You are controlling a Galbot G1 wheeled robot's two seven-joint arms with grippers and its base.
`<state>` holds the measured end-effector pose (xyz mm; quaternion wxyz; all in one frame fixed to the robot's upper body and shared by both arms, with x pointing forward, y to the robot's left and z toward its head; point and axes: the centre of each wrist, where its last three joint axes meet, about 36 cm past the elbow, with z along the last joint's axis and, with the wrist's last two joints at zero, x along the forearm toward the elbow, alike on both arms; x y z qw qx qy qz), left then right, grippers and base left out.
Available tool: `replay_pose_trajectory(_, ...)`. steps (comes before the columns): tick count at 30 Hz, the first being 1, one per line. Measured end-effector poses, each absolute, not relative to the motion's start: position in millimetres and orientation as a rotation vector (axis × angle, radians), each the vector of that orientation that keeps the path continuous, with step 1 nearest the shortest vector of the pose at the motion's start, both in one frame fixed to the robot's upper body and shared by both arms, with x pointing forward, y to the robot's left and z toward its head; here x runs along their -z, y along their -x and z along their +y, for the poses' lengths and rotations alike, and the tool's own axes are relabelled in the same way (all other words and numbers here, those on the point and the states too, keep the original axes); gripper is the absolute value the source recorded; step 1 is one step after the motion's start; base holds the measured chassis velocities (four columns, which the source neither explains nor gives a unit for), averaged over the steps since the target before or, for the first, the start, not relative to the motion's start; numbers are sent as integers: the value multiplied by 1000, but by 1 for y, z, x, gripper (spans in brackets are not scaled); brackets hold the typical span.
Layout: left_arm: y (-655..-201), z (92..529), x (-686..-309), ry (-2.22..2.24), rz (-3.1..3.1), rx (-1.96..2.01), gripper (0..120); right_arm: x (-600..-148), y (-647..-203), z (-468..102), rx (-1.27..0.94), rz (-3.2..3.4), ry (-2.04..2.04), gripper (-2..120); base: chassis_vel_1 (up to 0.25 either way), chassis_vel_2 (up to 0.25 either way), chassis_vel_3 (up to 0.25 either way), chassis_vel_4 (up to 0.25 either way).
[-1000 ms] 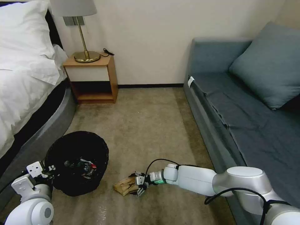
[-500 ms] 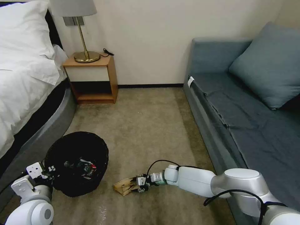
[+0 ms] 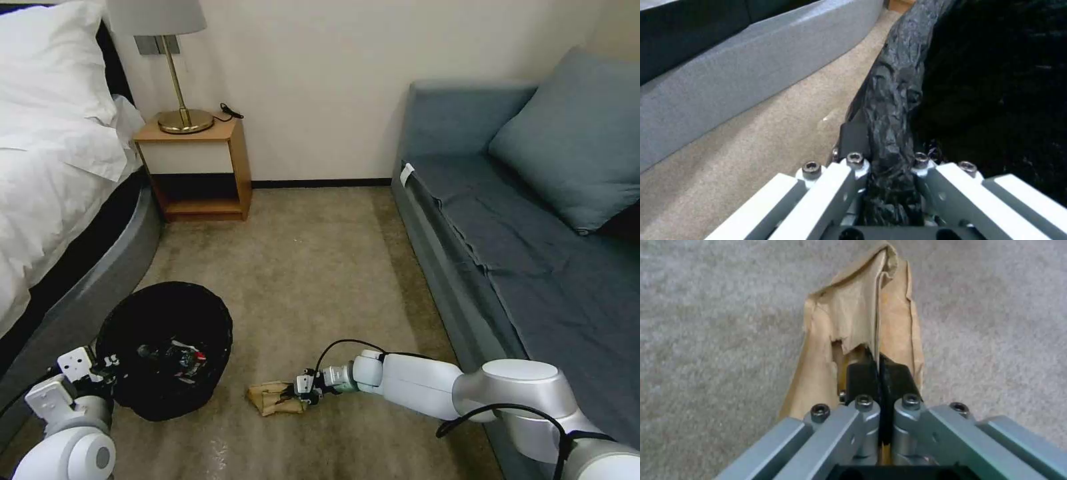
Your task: Pick up the trash bin, then pick up the garbage on the floor and place it into the trash bin.
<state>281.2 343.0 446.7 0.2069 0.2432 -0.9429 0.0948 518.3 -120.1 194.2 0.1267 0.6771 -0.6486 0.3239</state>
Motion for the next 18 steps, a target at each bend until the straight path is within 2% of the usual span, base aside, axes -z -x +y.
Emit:
replay_pose_trajectory(6,-283,344,-447,-680,-2627,-263,3,-208,-528,-126,-939,-1934,-1977,0,0,0,0,0)
replay_pose_trajectory(11,-284,348,-445,-691,-2621,-257,3,-236,-547,-156,-967,-2024,-1937,0,0,0,0,0)
replay_pose_trajectory(14,-286,350,-445,-690,-2620,-251,3,-280,-572,-208,-1047,-2150,-1865,0,0,0,0,0)
replay_pose_trajectory(16,-286,350,-446,-686,-2620,-252,3,-294,-576,-213,-1050,-2188,-1850,0,0,0,0,0)
replay_pose_trajectory(18,-289,349,-447,-678,-2623,-253,3,-334,-585,-216,-1049,-2294,-1837,0,0,0,0,0)
